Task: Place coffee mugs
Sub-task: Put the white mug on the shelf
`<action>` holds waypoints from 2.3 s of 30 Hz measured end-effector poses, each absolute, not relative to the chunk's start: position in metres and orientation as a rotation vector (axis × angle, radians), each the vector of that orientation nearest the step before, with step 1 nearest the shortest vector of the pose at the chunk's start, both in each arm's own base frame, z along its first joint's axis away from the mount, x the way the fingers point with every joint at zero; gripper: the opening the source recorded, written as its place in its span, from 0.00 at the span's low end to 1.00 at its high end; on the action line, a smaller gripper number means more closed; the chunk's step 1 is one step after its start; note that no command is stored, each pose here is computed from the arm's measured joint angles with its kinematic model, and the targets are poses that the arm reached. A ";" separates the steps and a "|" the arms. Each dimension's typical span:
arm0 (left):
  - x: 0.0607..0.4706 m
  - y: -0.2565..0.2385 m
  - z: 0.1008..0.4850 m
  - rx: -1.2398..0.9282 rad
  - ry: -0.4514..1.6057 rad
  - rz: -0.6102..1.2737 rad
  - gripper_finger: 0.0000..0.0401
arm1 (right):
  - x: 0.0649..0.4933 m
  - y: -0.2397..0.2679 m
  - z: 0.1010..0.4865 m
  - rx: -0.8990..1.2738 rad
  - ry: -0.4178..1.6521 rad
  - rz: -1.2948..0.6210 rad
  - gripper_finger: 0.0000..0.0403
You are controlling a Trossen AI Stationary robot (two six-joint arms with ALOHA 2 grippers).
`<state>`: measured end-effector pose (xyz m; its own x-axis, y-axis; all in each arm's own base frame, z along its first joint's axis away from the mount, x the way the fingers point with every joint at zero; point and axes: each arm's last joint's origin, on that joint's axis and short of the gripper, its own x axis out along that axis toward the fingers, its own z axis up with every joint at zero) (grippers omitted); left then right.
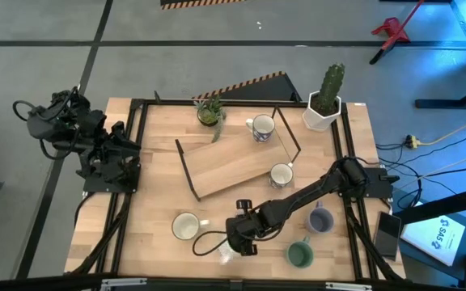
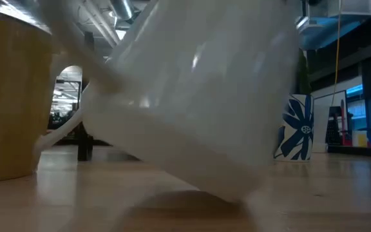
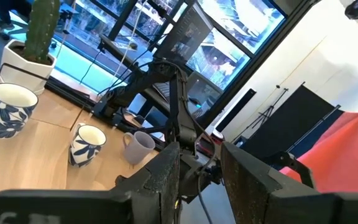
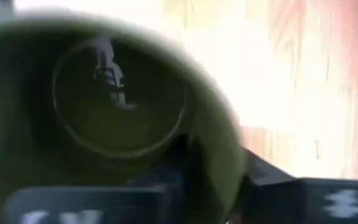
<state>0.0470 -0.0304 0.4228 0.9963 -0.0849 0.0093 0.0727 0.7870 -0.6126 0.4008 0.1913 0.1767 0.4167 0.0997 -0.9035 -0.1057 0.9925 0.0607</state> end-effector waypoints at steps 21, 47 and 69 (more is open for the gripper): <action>0.047 -0.030 0.423 -0.632 0.018 -0.085 0.28 | 0.411 0.116 0.284 -0.034 1.322 -0.072 0.01; 0.047 -0.030 0.421 -0.613 0.029 -0.082 0.28 | 0.438 -0.079 0.253 0.114 1.401 -0.313 0.00; 0.047 -0.030 0.418 -0.585 0.047 -0.076 0.28 | 0.442 -0.099 0.246 0.118 1.345 -0.337 0.08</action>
